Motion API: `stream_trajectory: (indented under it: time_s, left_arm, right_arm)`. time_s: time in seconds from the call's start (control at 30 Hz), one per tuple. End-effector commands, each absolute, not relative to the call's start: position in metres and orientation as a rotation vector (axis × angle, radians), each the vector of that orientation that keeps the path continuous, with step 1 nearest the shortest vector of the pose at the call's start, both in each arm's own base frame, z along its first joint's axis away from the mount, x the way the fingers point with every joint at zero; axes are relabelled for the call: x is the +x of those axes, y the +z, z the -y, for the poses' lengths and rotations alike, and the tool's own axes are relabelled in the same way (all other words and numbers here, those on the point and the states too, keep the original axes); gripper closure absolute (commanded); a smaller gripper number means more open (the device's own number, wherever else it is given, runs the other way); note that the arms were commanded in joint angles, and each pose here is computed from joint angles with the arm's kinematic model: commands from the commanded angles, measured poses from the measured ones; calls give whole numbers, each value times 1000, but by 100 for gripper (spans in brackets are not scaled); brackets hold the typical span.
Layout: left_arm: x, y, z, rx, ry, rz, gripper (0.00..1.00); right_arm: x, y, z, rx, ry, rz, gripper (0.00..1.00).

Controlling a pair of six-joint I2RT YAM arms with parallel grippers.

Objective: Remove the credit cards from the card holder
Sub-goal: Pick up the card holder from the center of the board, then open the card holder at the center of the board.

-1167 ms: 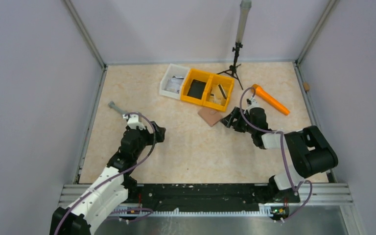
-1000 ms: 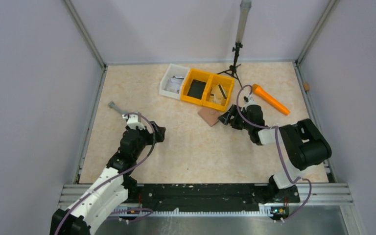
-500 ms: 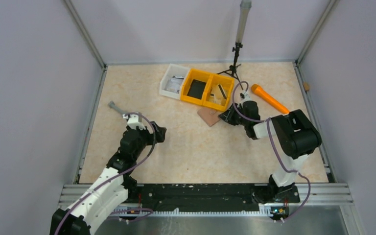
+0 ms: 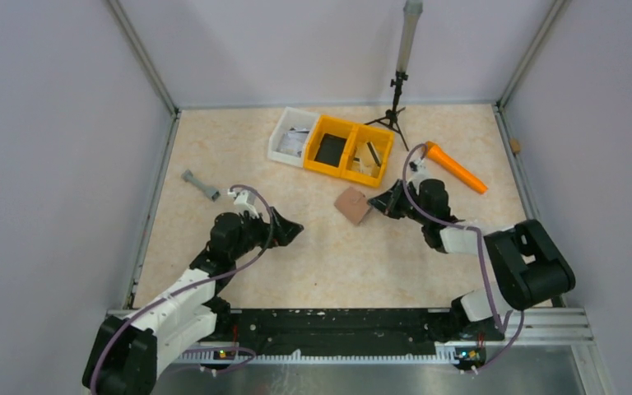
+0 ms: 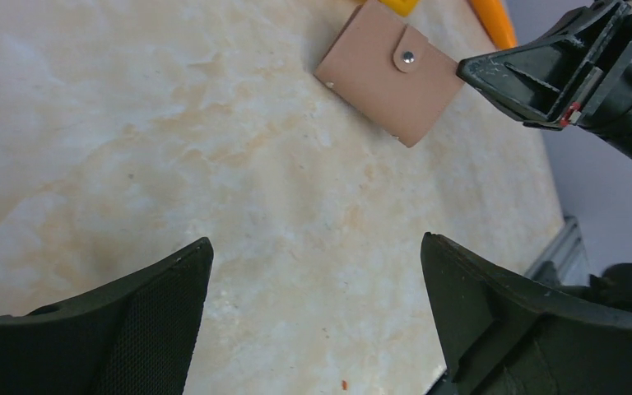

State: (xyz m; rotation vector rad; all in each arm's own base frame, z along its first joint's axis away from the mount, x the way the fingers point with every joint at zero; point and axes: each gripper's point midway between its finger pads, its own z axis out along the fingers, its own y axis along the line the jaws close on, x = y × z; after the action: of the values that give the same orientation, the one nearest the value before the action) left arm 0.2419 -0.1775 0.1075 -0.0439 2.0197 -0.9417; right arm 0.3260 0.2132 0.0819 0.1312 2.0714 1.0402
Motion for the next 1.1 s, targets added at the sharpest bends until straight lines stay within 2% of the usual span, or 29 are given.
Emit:
stream_trajectory:
  time_s: [0.0, 0.73, 1.07]
  left_arm:
    - [230, 145, 208, -47, -1238, -1919, 1]
    - [194, 243, 251, -246, -1770, -1721, 1]
    - [203, 293, 266, -380, -1957, -1621, 1]
  right_arm:
    - [309, 132, -225, 5, 1113, -1954, 100]
    - [244, 300, -230, -23, 1391, -1639, 100]
    - [220, 379, -254, -32, 1569, -1467, 100]
